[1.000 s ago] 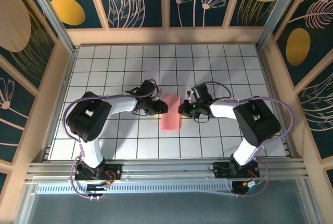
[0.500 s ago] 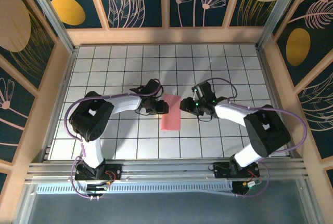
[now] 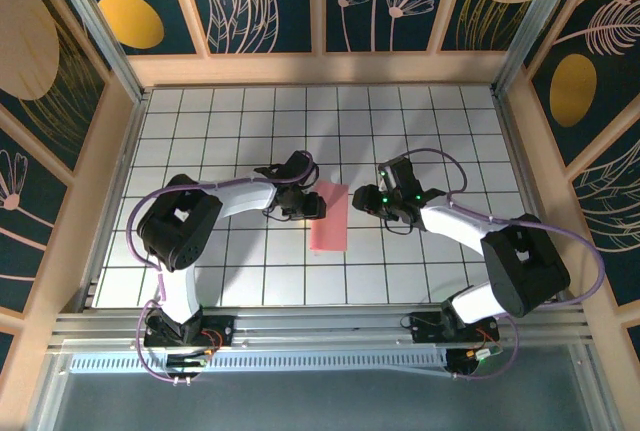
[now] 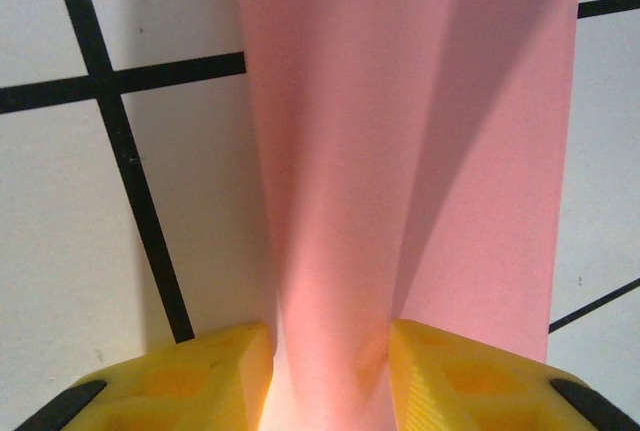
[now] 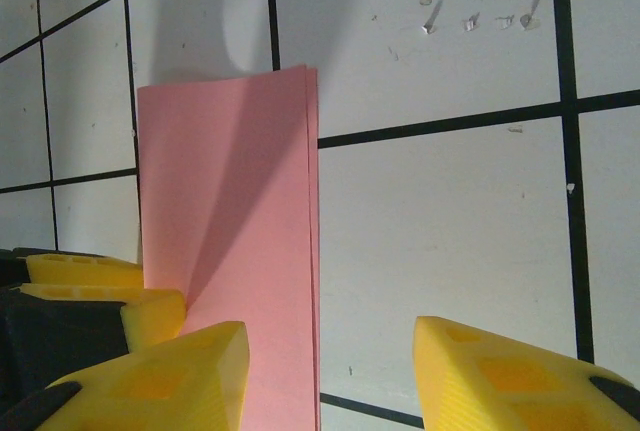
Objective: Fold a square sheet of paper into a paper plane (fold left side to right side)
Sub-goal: First fold in half a square sheet of paper at the center of the table.
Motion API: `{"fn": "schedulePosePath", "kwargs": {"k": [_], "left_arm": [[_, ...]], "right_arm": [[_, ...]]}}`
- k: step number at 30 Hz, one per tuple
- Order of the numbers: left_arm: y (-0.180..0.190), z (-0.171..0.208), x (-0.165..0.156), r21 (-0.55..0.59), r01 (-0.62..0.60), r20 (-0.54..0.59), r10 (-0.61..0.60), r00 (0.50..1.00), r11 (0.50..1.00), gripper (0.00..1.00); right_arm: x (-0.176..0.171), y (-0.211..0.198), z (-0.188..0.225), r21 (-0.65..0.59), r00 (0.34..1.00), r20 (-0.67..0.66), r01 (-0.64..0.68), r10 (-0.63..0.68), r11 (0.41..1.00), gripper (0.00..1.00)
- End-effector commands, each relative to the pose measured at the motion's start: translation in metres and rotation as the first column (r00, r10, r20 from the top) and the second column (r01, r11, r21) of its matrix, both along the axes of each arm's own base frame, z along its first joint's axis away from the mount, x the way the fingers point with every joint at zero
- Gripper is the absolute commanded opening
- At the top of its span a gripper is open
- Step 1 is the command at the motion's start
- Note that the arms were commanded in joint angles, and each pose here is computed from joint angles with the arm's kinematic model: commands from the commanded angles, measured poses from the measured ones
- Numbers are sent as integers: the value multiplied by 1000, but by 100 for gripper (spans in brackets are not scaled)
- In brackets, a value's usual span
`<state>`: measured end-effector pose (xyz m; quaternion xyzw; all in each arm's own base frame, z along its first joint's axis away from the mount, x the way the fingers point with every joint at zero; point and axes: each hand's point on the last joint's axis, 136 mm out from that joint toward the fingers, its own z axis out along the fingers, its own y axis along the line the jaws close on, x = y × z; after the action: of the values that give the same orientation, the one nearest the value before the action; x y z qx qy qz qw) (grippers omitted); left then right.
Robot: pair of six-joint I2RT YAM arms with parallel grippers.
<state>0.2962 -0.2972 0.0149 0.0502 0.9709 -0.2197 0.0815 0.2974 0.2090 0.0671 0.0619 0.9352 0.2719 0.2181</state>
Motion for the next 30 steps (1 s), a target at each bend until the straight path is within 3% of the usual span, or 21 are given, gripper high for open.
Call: {"fn": "schedulePosePath", "kwargs": {"k": [1,30], "left_arm": [[6,-36,-17,88,34,-63,-28,998,996,39],[9,-39,-9,149,48,-41,-42,998,988,38]], "right_arm": [[-1,-8,0,-17,1000,13,23,-23,1000,48],[-6,-6,-9,-19,1000,-17,-6,6,1000,48]]}}
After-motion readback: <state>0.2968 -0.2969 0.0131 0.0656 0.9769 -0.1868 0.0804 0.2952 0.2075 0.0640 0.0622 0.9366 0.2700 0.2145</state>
